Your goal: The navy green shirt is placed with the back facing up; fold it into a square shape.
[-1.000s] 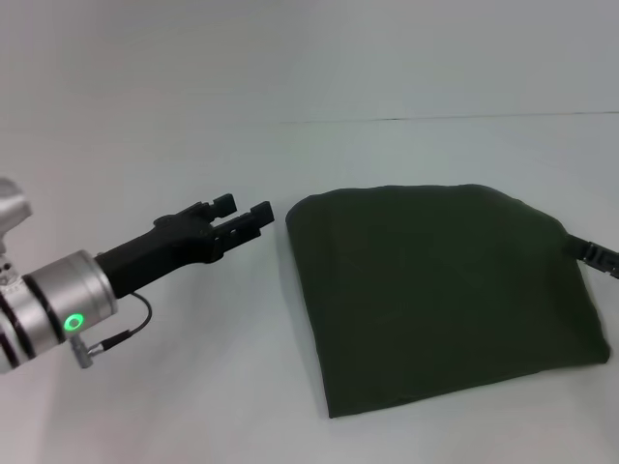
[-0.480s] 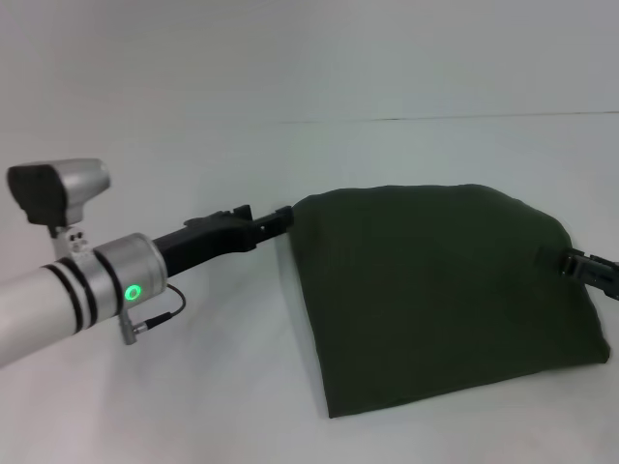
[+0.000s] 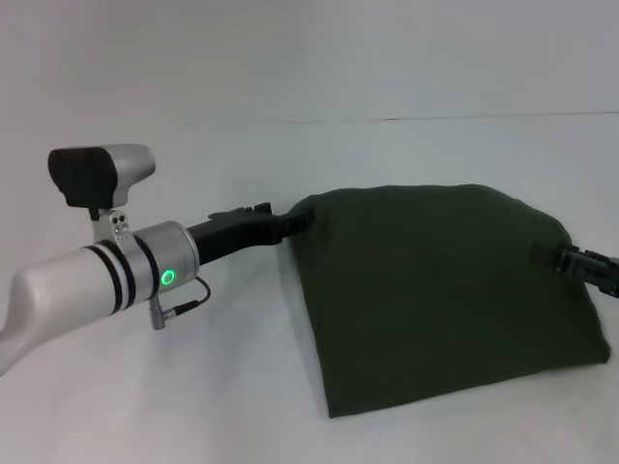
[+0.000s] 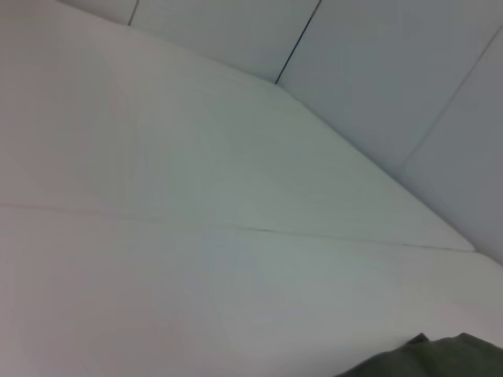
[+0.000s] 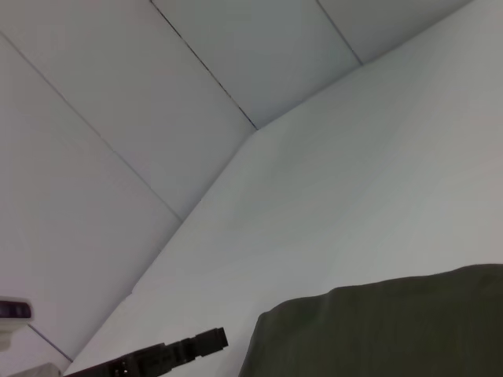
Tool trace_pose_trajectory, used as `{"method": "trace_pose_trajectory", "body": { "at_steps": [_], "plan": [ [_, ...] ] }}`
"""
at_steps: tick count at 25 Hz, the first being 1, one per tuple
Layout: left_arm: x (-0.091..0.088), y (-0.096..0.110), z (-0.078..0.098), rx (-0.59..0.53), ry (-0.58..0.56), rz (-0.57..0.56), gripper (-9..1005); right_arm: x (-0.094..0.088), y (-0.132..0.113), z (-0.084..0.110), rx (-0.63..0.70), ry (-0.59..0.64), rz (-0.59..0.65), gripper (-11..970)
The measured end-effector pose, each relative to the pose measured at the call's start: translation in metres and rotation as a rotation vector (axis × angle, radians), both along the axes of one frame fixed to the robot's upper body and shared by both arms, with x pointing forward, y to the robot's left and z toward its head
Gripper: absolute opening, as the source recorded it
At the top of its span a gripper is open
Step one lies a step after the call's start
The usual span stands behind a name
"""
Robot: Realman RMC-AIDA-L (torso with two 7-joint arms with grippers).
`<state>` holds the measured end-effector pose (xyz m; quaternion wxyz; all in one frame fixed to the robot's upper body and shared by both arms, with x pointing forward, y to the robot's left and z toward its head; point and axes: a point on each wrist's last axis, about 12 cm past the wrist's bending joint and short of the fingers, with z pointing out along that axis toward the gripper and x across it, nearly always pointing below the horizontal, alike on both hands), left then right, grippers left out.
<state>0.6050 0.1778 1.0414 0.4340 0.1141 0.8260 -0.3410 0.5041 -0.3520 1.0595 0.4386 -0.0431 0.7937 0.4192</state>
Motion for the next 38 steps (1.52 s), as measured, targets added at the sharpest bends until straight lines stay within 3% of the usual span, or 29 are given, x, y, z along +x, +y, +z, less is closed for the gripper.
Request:
{"method": "trace_pose_trajectory", "body": {
  "at_steps": [20,32,38],
  "plan": [
    [0.003,-0.026,-0.002,0.032,0.032,-0.030,783,0.010,0.003,0.000,-0.015,-0.003,-0.026,856],
    [0.004,-0.030,0.000,0.041,0.024,-0.041,782,0.017,0.006,0.002,-0.022,-0.009,-0.024,856],
    [0.007,-0.027,-0.001,0.087,0.003,-0.031,666,0.018,0.006,0.002,-0.021,-0.005,-0.032,857]
  ]
}}
